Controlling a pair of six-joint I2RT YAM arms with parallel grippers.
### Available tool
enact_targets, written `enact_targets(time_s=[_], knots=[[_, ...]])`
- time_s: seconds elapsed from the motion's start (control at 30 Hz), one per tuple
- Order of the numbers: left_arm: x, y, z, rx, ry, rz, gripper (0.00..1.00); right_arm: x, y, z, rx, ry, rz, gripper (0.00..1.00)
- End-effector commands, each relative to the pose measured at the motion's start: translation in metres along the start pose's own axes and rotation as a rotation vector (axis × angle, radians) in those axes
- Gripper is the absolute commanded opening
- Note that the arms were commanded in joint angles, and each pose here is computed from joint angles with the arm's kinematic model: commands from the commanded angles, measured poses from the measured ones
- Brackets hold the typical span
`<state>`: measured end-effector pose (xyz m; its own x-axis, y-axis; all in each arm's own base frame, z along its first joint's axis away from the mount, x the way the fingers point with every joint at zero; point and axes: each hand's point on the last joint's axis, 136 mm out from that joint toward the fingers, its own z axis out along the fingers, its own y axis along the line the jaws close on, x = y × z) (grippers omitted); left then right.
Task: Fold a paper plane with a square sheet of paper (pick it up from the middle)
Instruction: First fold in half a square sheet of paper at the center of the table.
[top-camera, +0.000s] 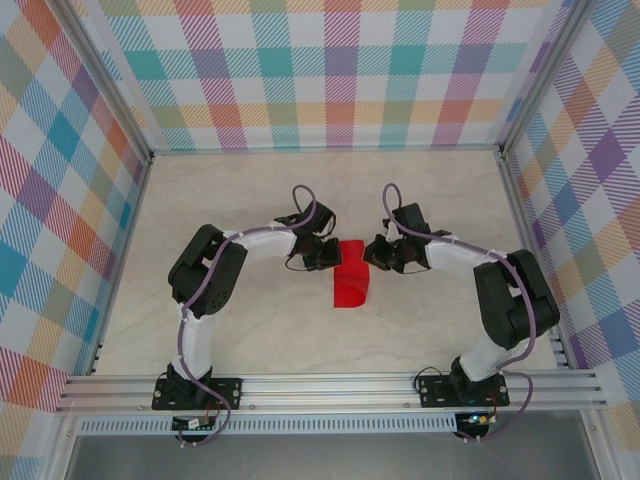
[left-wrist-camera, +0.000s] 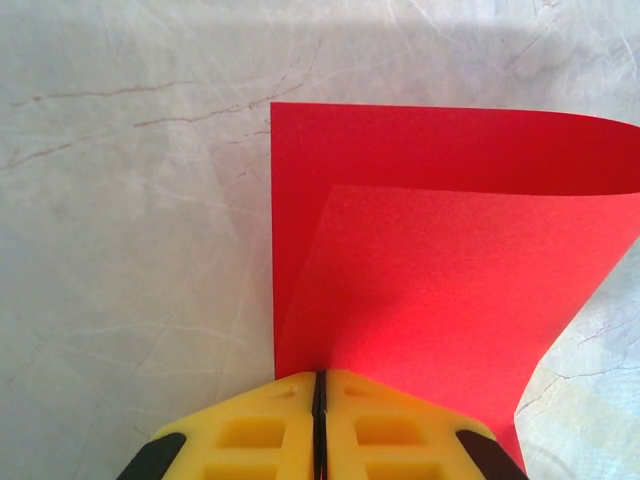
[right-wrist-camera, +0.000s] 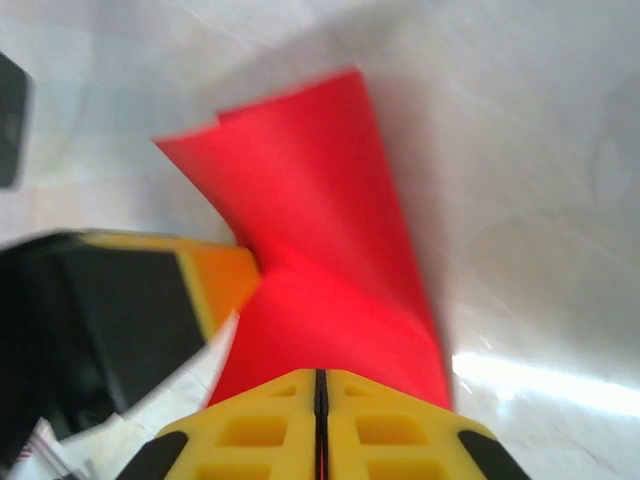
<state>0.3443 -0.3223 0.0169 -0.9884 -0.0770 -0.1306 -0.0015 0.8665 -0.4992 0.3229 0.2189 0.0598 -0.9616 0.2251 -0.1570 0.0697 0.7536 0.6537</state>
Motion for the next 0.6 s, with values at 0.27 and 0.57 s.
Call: enact_targets(time_s=[0.27,0.57], knots=[[0.049,0.083,0.025,-0.304,0.16,-0.064,0.09,-0.002,0.008,0.042,-0.115,0.076,-0.017,0.05],[0.051,0.089,0.022,-0.339,0.17,-0.06,0.09,-0.012,-0.044,0.046,0.037,-0.017,0.068,0.06]])
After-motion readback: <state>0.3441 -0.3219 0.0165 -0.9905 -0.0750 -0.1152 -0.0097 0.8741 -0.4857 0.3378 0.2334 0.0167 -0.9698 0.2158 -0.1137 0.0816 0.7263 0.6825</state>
